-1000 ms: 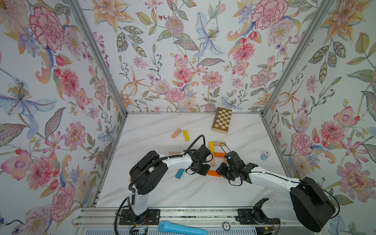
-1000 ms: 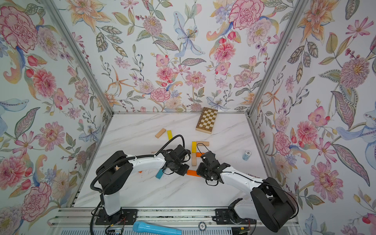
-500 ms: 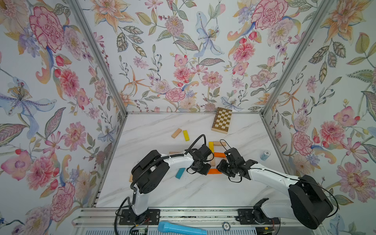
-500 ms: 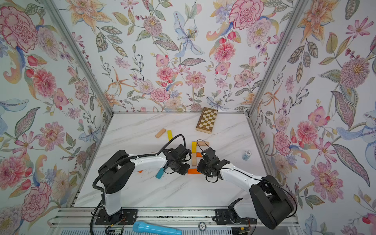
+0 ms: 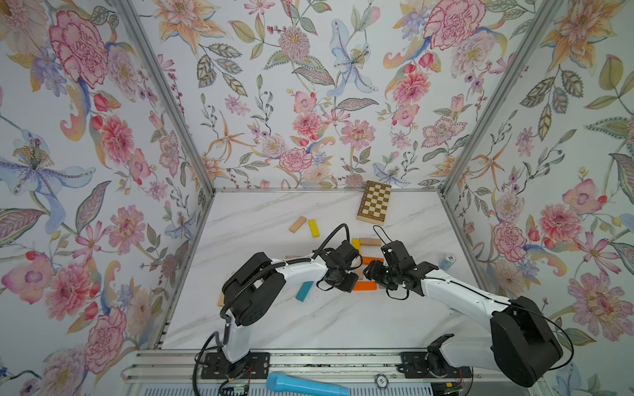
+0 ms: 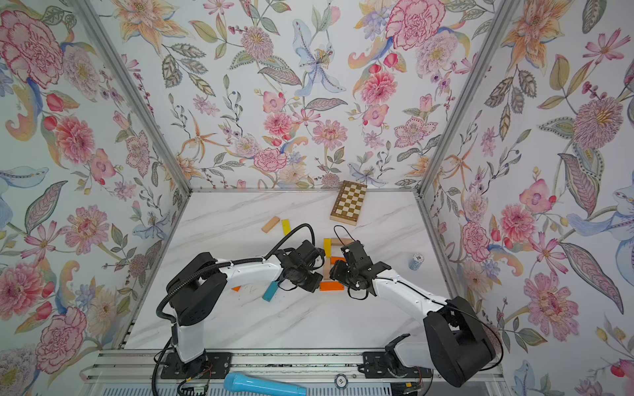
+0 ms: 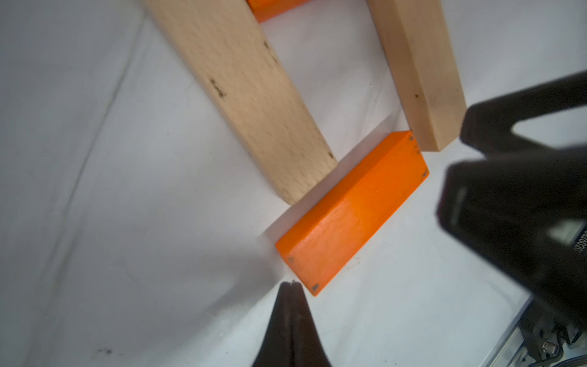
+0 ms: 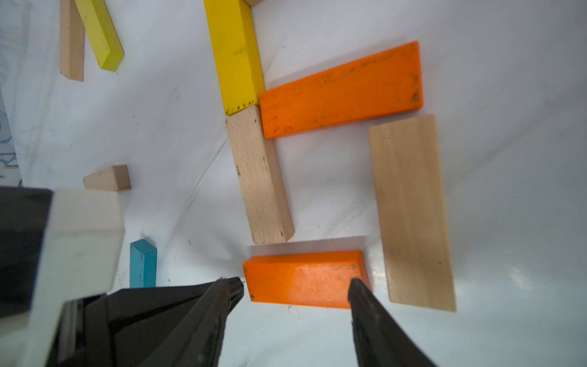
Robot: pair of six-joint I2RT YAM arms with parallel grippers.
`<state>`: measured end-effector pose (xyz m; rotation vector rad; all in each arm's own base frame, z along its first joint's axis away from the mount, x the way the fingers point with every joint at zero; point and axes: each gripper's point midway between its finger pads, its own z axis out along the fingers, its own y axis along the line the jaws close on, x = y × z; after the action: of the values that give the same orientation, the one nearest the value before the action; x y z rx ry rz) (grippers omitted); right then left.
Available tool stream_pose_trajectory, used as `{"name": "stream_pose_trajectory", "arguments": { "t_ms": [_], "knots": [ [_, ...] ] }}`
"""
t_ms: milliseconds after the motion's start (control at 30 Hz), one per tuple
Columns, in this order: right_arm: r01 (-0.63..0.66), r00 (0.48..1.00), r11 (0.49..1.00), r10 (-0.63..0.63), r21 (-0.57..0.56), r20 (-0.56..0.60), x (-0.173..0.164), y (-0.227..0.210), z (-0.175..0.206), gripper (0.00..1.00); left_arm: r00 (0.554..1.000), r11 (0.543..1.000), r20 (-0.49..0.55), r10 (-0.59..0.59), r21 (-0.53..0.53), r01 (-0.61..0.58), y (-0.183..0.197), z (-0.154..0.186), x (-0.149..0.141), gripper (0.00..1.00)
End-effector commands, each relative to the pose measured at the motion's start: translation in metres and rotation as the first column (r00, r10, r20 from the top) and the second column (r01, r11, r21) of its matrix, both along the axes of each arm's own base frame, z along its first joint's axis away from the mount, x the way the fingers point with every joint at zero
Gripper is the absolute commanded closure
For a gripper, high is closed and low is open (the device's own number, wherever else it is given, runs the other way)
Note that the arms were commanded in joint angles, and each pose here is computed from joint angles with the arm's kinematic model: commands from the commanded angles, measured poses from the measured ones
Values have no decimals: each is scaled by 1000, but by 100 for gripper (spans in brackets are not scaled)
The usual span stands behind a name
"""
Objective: Assemble the number 6 with building blocks
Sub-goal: Assemble the building block at the center of the board.
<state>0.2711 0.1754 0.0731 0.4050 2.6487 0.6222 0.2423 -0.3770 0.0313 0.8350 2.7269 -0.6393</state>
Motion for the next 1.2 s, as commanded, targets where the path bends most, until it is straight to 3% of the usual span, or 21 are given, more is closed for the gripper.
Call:
{"name": "stream_pose_trajectory", "arguments": {
  "t_ms": [0,367,700,1167],
  "knots": [
    [23,1000,1000,-22,-21,19,2,-20,11,38,1000,1000,-8,2,-17,-2,-3,-1,5,100],
    [122,992,992,-122,16,-15,-6,-68,3,39,1000,1000,-16,9,-29,-10,-5,-2,6,100],
    [121,990,991,-117,48,-78,-14,-73,-17,40,1000,999,-21,14,-35,-14,-10,-2,8,100],
    [109,991,993,-106,45,-78,-14,-73,-22,40,1000,999,-8,24,-46,-24,-14,2,14,100]
  ]
}}
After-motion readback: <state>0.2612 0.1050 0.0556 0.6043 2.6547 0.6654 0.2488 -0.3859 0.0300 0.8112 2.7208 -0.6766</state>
